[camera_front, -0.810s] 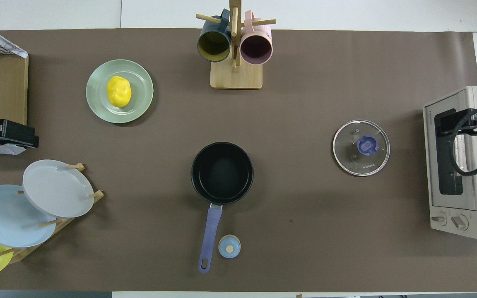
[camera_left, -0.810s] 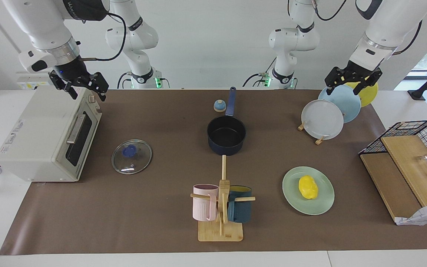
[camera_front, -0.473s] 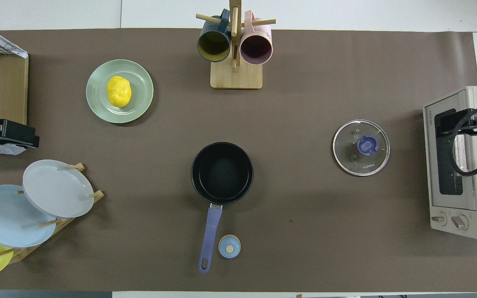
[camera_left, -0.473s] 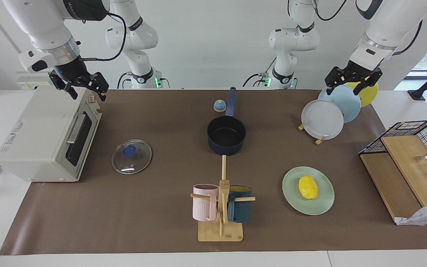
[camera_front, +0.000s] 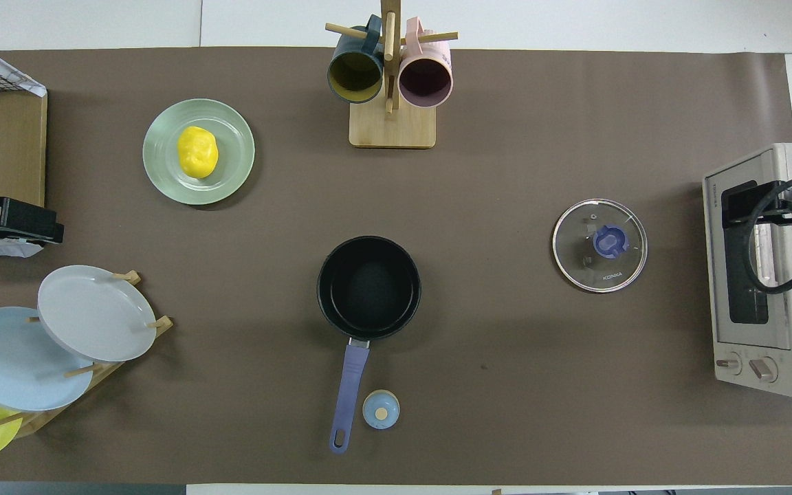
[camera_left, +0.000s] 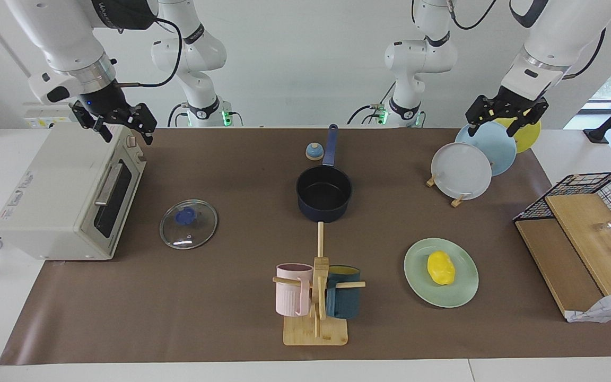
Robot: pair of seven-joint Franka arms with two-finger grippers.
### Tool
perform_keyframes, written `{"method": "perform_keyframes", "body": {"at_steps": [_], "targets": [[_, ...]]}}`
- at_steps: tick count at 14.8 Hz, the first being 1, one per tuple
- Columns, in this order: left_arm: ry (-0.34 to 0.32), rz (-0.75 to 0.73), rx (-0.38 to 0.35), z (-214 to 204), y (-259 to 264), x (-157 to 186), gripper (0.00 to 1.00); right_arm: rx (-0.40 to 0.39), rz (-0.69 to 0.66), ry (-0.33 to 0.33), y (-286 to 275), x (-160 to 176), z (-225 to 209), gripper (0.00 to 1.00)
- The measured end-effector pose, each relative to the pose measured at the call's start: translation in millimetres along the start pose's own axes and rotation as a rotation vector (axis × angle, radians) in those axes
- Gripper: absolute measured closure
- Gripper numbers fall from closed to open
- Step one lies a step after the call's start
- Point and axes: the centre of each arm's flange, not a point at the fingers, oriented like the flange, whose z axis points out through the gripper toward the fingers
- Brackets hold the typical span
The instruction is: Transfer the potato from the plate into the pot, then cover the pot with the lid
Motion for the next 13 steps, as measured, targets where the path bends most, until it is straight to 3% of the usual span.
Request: {"method": "perform_keyframes", "body": {"at_steps": [3, 7, 13], "targets": [[0.002, -0.002, -0.021, 32, 2, 29, 0.0, 0.0, -0.005, -0.001, 0, 0, 0, 0.0], [-0.031, -0.005, -0.032, 119, 6, 96, 0.0, 0.001, -0.084, 0.031, -5, 6, 9, 0.0], [0.008, -0.001, -0.037, 226, 14, 167, 0.0, -0.003, -0.126, 0.042, -30, 43, 90, 0.0]]}}
